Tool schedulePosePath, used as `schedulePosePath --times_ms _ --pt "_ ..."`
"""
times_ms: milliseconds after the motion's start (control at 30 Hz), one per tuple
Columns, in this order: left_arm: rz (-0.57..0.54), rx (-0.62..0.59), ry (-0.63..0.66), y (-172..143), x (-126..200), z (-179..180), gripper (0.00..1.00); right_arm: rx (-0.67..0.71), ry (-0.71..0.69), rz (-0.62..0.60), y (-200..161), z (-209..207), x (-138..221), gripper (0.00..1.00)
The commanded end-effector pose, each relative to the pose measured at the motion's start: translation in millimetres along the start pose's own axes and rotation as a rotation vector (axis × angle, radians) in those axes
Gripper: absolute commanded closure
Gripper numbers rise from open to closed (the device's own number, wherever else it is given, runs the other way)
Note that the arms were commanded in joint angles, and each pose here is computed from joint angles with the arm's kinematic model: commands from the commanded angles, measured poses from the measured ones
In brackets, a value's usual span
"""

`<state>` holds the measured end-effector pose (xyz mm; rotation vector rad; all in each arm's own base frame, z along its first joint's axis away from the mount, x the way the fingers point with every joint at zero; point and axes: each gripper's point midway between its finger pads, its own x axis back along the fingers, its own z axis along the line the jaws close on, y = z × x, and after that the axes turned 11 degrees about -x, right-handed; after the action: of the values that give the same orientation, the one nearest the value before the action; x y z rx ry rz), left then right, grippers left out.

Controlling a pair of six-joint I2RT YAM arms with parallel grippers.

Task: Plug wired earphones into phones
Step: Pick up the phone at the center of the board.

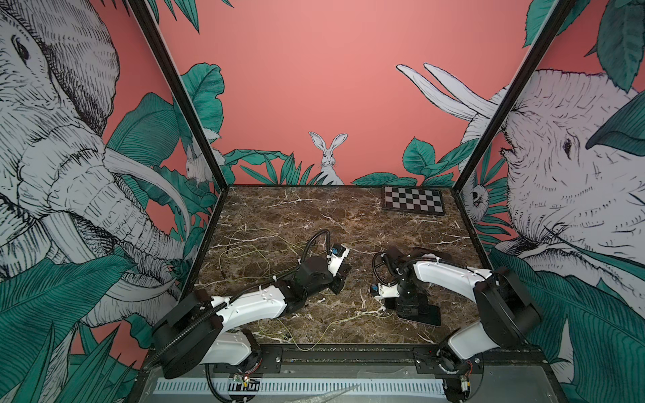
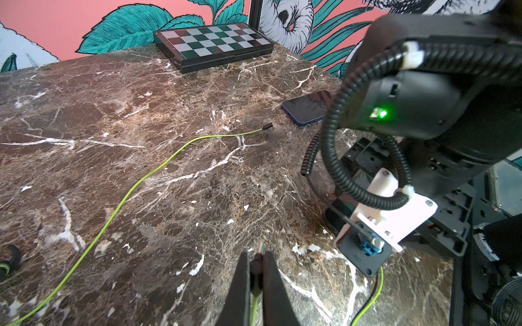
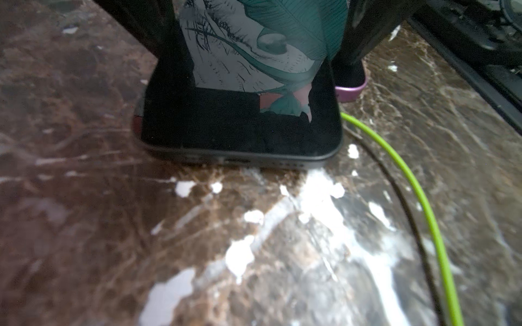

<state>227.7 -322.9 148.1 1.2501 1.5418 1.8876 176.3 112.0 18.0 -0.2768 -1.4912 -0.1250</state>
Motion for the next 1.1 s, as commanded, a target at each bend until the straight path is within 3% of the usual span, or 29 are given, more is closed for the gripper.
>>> schedulePosePath --times_ms 0,667,1067 --pt "-0.031 -0.009 0.011 7.8 6.0 3.0 1.0 0.008 0.008 0.013 0.3 -0.5 -1.3 0.12" --pt "-0.031 0.005 -0.004 10.0 1.4 0.6 1.0 0.002 -0.053 -0.042 8.3 -12.3 -4.2 0.36" --pt "-0.024 0.03 -0.018 12.8 -1.1 -1.6 1.0 -0.05 -0.183 -0.222 18.6 -19.8 27.5 0.35"
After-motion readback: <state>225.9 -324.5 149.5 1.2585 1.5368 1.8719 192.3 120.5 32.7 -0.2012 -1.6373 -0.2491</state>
